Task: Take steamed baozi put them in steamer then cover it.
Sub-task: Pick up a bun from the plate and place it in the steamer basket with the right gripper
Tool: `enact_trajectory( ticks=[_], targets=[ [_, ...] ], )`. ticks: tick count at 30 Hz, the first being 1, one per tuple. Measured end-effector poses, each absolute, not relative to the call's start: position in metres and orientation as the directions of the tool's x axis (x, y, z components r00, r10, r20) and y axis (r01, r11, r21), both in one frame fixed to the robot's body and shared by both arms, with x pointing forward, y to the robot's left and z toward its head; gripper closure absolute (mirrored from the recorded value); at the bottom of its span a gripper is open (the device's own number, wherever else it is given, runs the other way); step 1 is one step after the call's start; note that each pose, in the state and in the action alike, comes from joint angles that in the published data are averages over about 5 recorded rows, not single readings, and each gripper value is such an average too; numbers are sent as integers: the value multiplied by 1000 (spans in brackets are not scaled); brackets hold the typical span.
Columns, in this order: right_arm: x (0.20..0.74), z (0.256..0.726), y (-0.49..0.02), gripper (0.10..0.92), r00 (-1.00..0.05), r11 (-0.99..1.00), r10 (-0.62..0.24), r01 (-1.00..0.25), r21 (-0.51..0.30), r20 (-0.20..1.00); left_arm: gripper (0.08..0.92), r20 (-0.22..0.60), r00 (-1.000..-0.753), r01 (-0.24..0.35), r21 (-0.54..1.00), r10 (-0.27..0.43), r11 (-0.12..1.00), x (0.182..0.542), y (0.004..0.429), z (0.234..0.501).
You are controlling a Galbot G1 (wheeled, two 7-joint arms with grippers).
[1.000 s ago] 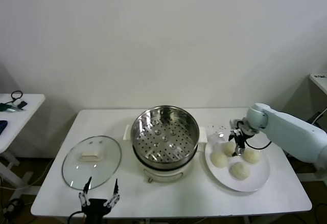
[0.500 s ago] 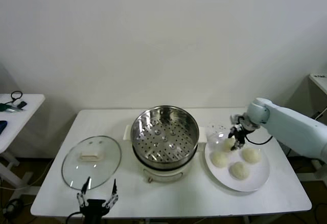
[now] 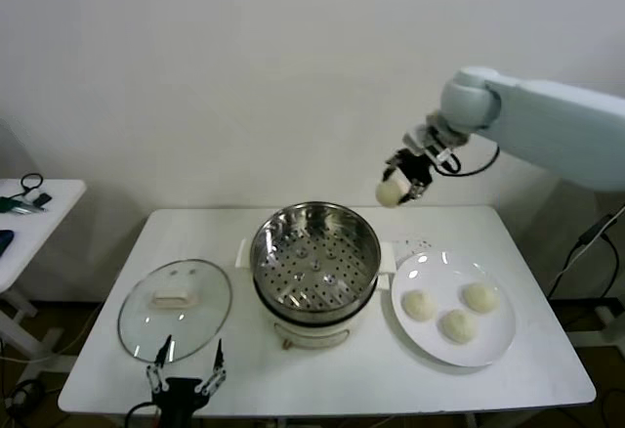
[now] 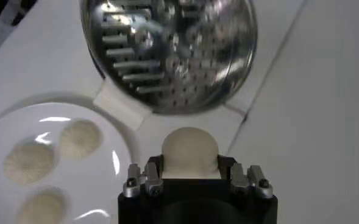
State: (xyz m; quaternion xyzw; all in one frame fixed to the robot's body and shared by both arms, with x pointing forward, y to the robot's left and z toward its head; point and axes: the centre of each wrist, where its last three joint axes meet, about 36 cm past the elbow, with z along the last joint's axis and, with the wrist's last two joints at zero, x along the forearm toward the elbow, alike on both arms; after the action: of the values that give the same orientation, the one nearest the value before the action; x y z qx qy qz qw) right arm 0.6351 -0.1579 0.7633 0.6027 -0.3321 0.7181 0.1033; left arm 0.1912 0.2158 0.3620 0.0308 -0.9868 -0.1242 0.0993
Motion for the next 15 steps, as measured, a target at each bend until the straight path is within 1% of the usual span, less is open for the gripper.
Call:
enact_trajectory(
  ticks=[3, 8, 12, 15],
  targets=[
    [623, 757, -132, 413, -241, -838, -248, -432, -332, 938, 177, 187, -978, -39, 248, -87, 968, 191, 215, 362],
    [620, 727, -108, 417, -233, -918, -231, -268, -291, 945, 177, 183, -979, -47, 247, -94, 968, 192, 215, 365],
    [633, 696, -98, 415, -233, -948, -226, -173, -269, 946, 177, 183, -978, -52, 248, -100, 967, 191, 215, 365],
    [647, 673, -93, 416, -229, -957, -228, -126, -261, 946, 177, 184, -977, -56, 250, -104, 967, 190, 215, 364]
  ],
)
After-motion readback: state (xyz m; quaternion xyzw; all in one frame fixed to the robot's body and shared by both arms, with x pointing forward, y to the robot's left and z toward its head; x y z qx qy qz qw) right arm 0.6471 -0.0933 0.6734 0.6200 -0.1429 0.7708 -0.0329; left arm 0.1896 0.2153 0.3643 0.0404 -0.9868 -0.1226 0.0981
